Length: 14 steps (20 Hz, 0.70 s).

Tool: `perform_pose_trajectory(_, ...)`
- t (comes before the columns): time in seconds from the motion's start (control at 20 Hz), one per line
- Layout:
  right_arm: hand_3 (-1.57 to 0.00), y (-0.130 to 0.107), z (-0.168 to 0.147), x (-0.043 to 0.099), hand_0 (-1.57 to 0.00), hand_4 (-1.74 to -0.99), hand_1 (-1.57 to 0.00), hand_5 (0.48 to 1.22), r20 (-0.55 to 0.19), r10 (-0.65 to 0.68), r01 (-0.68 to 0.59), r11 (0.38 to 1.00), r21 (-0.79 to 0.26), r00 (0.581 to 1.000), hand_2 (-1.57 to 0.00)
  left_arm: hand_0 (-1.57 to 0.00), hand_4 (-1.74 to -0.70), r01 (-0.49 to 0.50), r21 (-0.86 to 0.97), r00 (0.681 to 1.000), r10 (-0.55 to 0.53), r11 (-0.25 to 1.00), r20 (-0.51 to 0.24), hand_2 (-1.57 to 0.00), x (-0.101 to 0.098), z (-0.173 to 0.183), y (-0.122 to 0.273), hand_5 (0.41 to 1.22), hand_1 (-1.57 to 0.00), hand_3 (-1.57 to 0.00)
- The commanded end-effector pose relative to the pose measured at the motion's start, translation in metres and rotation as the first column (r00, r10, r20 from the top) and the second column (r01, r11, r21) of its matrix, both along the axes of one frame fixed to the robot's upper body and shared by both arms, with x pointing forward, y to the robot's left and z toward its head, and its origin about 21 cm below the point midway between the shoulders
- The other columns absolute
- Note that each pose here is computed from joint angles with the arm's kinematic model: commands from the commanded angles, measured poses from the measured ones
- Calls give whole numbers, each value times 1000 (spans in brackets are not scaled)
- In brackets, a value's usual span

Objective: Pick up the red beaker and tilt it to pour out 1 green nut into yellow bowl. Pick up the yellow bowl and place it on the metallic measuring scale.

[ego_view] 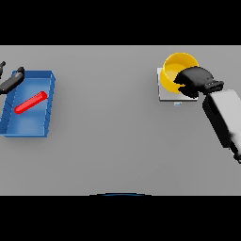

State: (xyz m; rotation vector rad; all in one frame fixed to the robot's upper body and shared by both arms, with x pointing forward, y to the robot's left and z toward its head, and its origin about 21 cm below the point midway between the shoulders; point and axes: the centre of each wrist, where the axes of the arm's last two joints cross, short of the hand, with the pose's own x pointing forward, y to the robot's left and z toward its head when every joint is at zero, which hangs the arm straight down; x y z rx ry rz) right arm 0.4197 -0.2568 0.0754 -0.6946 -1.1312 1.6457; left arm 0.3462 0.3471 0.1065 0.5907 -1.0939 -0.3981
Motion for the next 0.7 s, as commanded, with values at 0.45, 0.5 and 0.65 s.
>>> perform_pose_trajectory(0.45, -742, -2, -1, 3, -577, -1588, -828, 1016, -63, -45, 47, 999, 18, 997, -913, 1, -732, 6, -2, 1000, -6, 1000, -8, 1, 5, -5, -3, 729, 1, 1)
perform_pose_trajectory(0.5, -669, -4, -1, 3, -461, -1563, -703, 971, -75, -44, 46, 999, 14, 996, -799, 1, -729, 11, -3, 1000, -11, 1000, -9, 1, 5, -9, -8, 723, 1, 1)
perform_pose_trajectory(0.65, -525, -6, 1, 5, -236, -1501, -380, 877, -76, -34, 33, 999, -20, 997, -519, 1, -724, -1, 4, 1000, 1, 1000, -7, 1, 5, -5, -4, 708, 1, 1)
